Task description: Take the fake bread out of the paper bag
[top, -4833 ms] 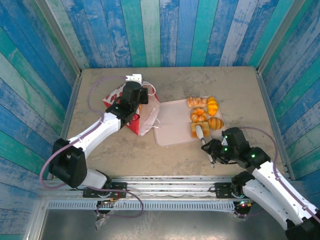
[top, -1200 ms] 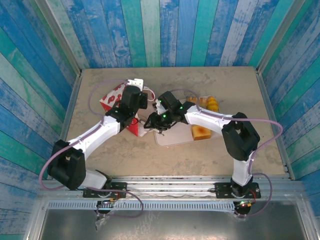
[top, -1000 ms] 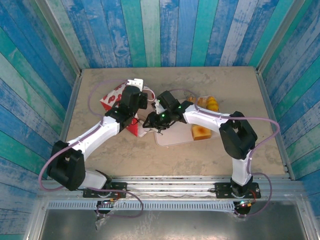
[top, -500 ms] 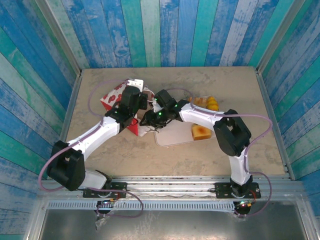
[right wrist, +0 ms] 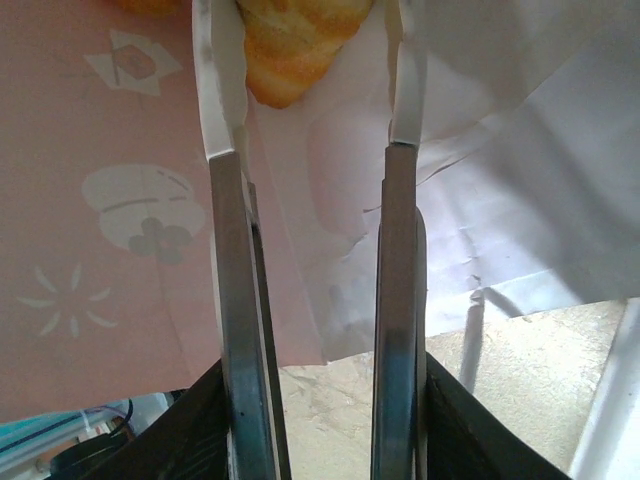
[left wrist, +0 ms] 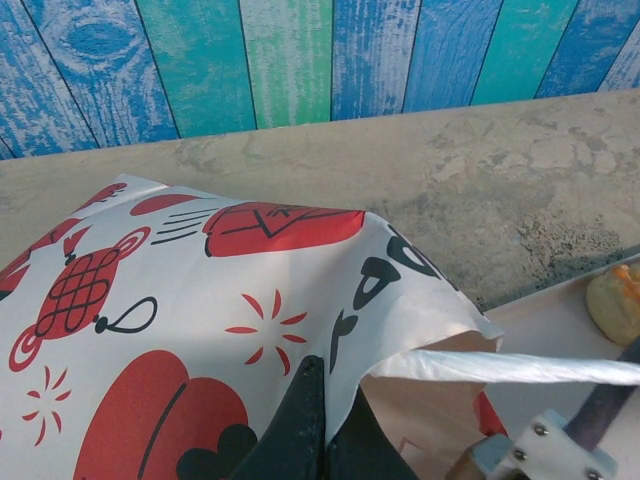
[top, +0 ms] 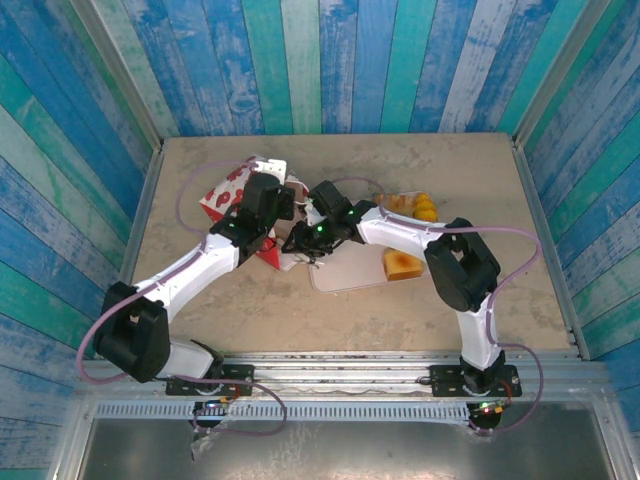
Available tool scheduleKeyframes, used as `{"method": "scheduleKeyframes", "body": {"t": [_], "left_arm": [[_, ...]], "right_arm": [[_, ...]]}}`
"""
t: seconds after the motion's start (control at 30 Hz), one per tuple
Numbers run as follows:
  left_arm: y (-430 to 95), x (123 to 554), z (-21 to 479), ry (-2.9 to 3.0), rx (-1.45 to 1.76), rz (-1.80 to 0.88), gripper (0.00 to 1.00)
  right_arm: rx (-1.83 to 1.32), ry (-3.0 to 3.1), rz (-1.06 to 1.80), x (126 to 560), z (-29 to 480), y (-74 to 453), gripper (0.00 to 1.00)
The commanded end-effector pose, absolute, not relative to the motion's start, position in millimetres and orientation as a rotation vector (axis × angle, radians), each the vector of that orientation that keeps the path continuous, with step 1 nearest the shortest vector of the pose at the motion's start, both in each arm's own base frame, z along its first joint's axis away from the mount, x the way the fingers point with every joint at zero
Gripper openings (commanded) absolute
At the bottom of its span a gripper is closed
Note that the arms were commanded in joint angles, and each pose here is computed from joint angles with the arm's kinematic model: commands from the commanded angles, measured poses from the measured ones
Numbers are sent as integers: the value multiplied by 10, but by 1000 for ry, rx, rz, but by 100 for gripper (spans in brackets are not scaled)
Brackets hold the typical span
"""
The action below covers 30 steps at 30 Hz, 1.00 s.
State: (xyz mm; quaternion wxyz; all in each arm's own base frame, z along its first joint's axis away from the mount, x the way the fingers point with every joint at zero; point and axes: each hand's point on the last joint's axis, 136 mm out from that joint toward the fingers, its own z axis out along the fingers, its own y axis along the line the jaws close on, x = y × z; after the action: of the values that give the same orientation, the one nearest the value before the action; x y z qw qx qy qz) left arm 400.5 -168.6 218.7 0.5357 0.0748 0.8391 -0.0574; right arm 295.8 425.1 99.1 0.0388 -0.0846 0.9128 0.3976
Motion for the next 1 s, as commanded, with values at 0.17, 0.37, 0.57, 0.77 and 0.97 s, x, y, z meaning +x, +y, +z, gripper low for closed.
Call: {"method": "scheduleKeyframes", "body": {"t": [0.17, 0.37, 0.57, 0.77, 0.97], "left_arm": [[-1541, 3959, 2504, 1910, 81, -130, 0], [-1508, 3959, 2531, 1902, 53, -127, 1], [-1514, 3987, 2521, 1908, 42, -124, 1], [-1517, 4011, 2486, 1916, 41, -114, 1], [-1512, 4040, 2488, 1917, 34, -103, 0]], "right_arm": [[-311, 2679, 1212, 2866, 1412, 4116, 32], [-304, 2654, 1204, 2762, 1494, 3981, 31], [-341, 2626, 1208, 2649, 1626, 3908, 31], [-346, 2596, 1193, 2584, 1747, 3791, 31], [-356, 2583, 1165, 2513, 1825, 3670, 31]]}}
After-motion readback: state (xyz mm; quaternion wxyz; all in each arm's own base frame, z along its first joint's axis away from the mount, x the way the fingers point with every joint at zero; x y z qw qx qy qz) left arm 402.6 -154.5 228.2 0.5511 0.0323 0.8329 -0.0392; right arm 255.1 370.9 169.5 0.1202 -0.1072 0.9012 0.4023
